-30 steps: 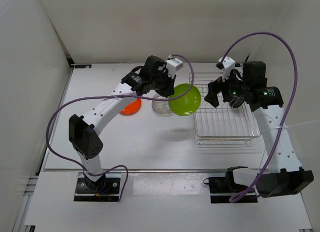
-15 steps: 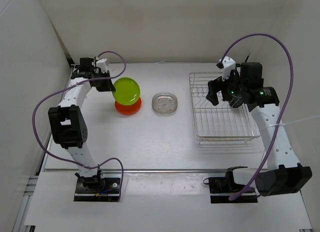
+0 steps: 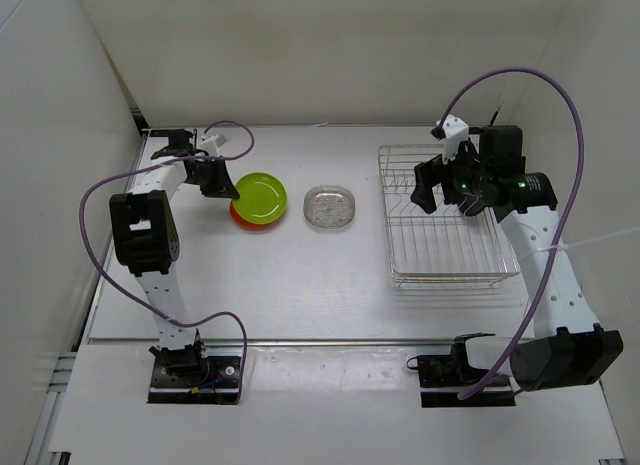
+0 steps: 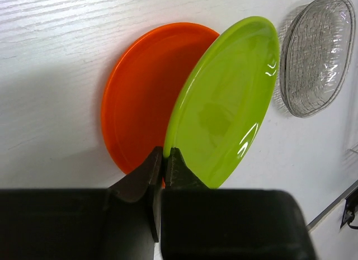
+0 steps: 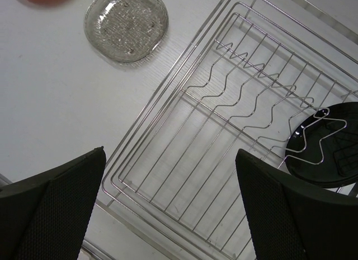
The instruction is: Unload the plates from the dish rack
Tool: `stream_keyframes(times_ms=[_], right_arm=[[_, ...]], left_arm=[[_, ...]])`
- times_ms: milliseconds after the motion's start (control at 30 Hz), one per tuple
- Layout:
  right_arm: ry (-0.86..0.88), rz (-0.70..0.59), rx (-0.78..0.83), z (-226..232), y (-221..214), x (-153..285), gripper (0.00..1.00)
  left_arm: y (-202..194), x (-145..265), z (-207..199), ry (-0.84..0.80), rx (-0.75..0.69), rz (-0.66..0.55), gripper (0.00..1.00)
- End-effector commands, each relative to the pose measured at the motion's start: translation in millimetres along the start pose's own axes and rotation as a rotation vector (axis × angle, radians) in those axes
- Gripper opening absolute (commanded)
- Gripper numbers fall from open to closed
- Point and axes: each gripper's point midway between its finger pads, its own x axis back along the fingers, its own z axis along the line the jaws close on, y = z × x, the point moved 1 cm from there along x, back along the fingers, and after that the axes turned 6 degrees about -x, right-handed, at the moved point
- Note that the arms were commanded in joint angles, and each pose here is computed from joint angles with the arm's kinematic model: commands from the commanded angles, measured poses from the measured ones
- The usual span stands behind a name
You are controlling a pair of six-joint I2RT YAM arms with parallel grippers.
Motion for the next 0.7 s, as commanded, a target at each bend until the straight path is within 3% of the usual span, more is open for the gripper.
stream_keyframes(times_ms=[0,400,667], right_arm=[[0.013,-0.055,0.025,5,17,11,1.00],[0.033,-0.059,0.026,9,18,11,1.00],[0.045,-0.053,0.022,11,16,12,1.00]], left_arm=[[27,17,-8,-0.031,-0.044,-0.079,0.11],[16,11,15,-0.001,-0.003,-0.064,0.11],[12,7,22,0.020,0.008,-0.045,0.22]])
